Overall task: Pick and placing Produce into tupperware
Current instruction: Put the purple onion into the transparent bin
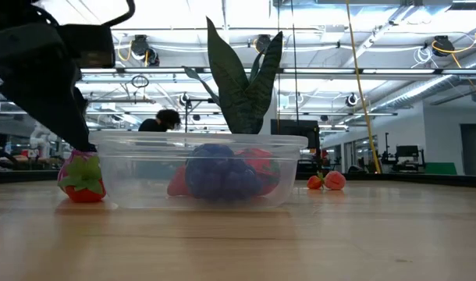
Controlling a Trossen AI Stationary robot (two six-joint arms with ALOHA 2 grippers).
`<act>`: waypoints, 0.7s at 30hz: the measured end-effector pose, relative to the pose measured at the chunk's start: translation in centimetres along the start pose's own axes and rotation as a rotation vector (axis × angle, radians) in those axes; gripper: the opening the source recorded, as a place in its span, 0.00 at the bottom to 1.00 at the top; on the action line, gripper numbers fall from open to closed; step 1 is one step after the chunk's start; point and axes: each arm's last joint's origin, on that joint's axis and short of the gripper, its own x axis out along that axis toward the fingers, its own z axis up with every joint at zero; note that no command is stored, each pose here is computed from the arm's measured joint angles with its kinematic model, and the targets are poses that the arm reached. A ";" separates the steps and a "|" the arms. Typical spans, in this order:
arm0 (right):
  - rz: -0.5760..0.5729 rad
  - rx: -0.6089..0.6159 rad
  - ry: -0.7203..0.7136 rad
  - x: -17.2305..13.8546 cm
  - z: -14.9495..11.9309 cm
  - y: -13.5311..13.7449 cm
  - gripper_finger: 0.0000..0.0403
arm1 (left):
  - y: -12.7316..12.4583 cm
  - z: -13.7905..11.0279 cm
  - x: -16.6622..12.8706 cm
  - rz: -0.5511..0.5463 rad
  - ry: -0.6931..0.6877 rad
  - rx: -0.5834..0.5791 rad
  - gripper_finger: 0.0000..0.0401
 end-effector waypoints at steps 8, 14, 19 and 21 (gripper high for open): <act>0.000 0.006 0.000 0.0 0.0 0.0 0.70 | 0.2 -0.1 1.9 0.024 0.066 0.004 0.88; 0.000 0.008 0.000 0.0 0.0 0.0 0.70 | 0.2 -0.1 2.4 0.027 0.074 0.001 0.88; 0.000 0.006 0.000 0.0 0.0 0.0 0.70 | 0.2 0.0 2.5 0.024 0.068 0.008 0.88; 0.000 0.006 0.000 0.0 0.0 0.0 0.70 | 0.1 0.1 2.5 0.020 0.063 0.015 0.88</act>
